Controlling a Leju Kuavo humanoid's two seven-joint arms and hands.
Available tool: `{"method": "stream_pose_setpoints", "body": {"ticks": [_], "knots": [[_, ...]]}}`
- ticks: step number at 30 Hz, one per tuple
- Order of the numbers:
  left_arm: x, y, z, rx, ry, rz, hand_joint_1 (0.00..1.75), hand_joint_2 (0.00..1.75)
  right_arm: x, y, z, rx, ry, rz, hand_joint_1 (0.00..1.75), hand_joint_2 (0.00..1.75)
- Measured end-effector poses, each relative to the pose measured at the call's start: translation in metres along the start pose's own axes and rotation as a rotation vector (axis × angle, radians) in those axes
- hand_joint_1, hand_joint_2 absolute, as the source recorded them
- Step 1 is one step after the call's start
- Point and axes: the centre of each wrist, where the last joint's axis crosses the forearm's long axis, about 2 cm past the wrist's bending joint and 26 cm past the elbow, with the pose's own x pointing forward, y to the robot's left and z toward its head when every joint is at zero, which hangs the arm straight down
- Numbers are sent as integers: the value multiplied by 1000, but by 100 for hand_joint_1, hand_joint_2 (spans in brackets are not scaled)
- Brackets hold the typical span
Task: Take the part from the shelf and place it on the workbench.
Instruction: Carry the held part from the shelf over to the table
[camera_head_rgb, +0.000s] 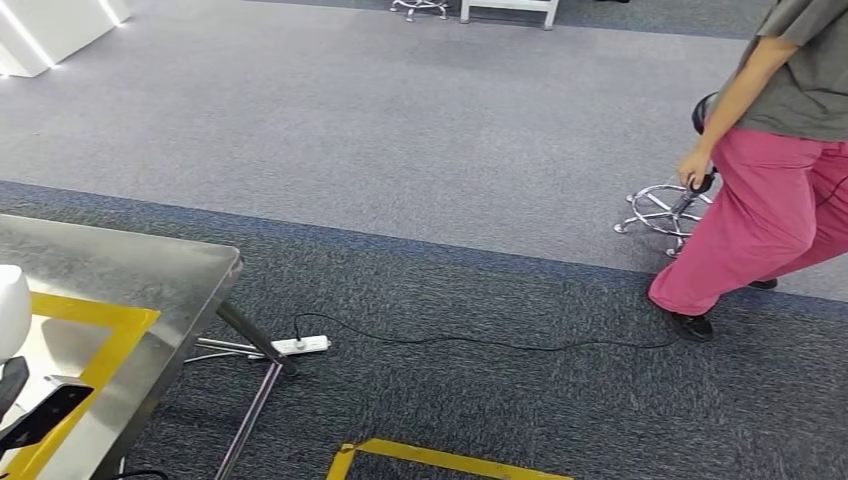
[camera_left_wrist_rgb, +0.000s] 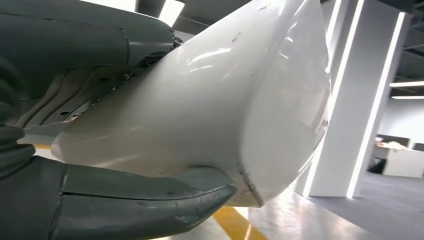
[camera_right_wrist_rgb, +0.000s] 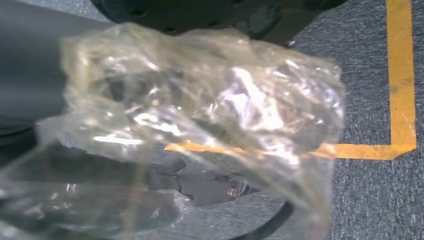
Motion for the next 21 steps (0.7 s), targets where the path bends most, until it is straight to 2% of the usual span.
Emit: {"method": "stream_pose_setpoints", "body": {"ticks": [21], "knots": [[0, 1, -1, -1, 0, -4, 175, 175, 3, 0, -1, 0, -5, 1, 0, 0]]}}
